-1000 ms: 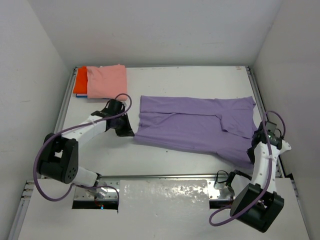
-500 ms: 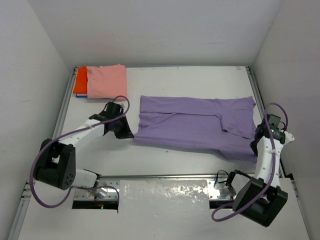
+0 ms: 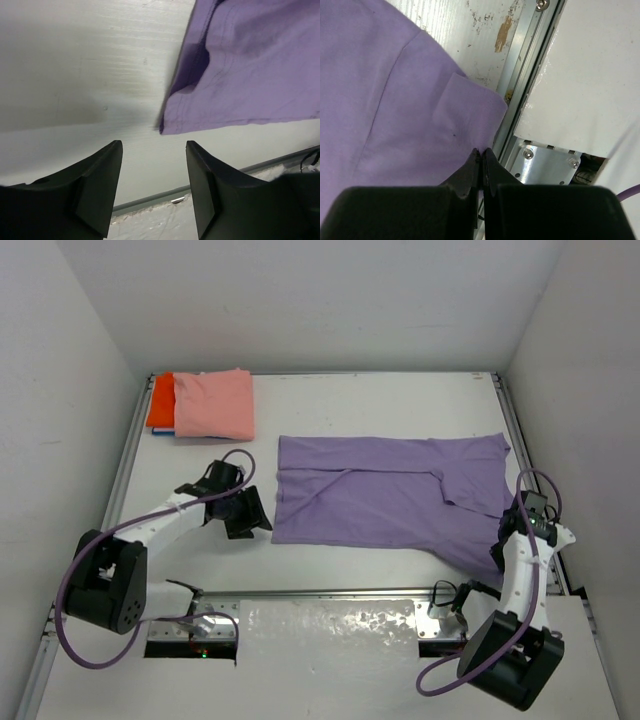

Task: Fold and stack the t-shirts
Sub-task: Grap the side of the flattened tshirt closest away from the robot with both arms

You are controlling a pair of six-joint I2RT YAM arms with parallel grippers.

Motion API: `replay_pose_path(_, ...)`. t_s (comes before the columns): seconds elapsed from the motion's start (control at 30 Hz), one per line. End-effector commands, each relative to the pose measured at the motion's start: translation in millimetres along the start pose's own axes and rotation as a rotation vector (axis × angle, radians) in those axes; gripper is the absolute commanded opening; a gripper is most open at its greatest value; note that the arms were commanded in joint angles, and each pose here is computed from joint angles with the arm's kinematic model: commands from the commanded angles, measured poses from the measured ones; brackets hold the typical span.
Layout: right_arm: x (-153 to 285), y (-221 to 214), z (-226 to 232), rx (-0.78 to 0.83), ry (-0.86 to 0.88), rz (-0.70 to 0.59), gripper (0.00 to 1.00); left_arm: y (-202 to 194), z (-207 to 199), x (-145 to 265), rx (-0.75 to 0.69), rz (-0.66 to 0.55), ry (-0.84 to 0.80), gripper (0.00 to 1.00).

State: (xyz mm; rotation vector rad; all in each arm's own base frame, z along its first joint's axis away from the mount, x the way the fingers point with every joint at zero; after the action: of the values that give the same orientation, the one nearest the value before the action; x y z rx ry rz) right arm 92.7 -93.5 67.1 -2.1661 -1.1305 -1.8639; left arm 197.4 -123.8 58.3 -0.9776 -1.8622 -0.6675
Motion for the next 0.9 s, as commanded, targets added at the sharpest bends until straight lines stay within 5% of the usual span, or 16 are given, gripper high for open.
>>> replay_pose_path(0.0,5.5,11.4,-0.8,-0.025,-0.008,-0.032,0.0,-0.1,-14.9,2.5,-0.006,-0.006,-0.082,0.52)
replay_pose_path(0.87,7.2,17.8,-1.9,-0.01,-0.011,-0.061,0.0,-21.4,-1.5,-45.5,0.129,0.043,0.02,0.49)
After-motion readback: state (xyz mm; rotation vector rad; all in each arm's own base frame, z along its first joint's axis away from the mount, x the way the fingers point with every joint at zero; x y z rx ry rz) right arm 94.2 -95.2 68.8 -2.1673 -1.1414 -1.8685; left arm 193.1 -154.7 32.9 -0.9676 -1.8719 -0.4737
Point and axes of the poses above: each gripper's point midway between its finger pads, its own x axis back along the fingers, its own z axis along the line the jaws close on, y = z × x, the point moved 3 cm from there along x, back along the fingers, and after that the axes turned 15 degrees about x, right-handed, at the moved point
